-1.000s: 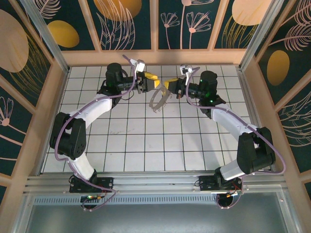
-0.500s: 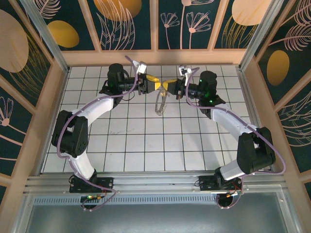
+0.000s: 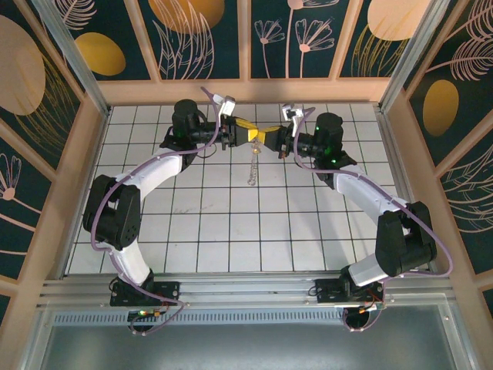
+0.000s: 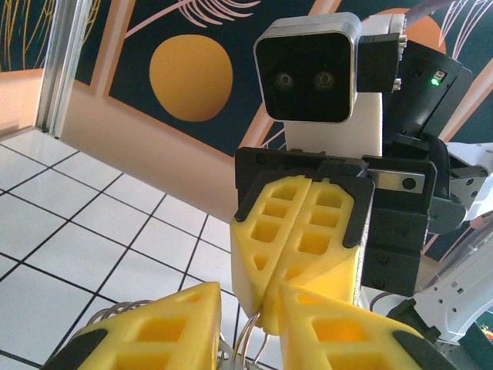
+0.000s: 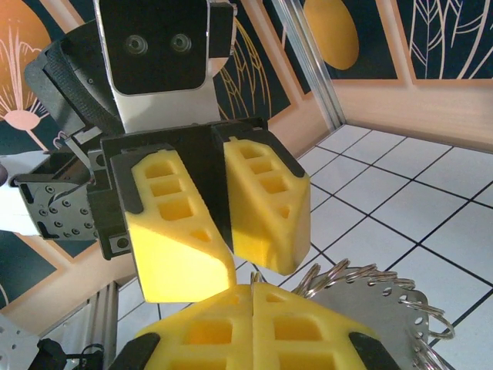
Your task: Put the keys on the keyring
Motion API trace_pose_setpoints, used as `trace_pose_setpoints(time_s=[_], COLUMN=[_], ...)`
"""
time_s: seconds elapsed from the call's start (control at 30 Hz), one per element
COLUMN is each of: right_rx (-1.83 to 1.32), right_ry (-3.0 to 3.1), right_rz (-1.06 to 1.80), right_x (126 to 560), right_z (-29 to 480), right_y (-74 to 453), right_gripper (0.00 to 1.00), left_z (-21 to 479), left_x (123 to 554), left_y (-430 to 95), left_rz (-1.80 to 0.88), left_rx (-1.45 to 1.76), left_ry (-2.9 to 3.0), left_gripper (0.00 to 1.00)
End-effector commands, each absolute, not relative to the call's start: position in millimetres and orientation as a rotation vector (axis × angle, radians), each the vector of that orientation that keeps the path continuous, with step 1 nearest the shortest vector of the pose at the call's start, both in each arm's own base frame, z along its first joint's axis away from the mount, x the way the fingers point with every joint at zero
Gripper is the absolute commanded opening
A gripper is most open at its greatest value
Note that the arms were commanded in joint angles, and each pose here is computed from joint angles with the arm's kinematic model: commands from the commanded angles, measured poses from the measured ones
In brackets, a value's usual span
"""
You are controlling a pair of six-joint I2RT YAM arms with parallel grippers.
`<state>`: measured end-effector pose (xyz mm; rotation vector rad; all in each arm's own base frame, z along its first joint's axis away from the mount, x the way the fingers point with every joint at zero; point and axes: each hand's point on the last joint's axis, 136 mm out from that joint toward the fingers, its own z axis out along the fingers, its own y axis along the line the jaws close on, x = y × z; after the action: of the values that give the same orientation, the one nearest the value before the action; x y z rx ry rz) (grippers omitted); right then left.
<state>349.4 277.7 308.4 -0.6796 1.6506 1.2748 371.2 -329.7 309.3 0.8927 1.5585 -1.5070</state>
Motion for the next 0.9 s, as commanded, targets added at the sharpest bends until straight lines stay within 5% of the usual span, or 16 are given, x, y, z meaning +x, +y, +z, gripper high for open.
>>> trace_pose_setpoints(time_s=[0.0,0.87], right_rx=[-0.698,-0.685], right_ry=[1.555,1.556], right_rz=[1.259,1.29], right_x=[350,351], right_z=[335,334], right_y=[279,276], right_gripper=[0.0,0.0], left_z=[314,321], left_x=[364,353], left_y=[-332,-338], left_rz=[-1.524,-1.551], left_rx=[0.939,0.981], left_ry=[1.504,1.451], left_gripper=[0.28,0.22])
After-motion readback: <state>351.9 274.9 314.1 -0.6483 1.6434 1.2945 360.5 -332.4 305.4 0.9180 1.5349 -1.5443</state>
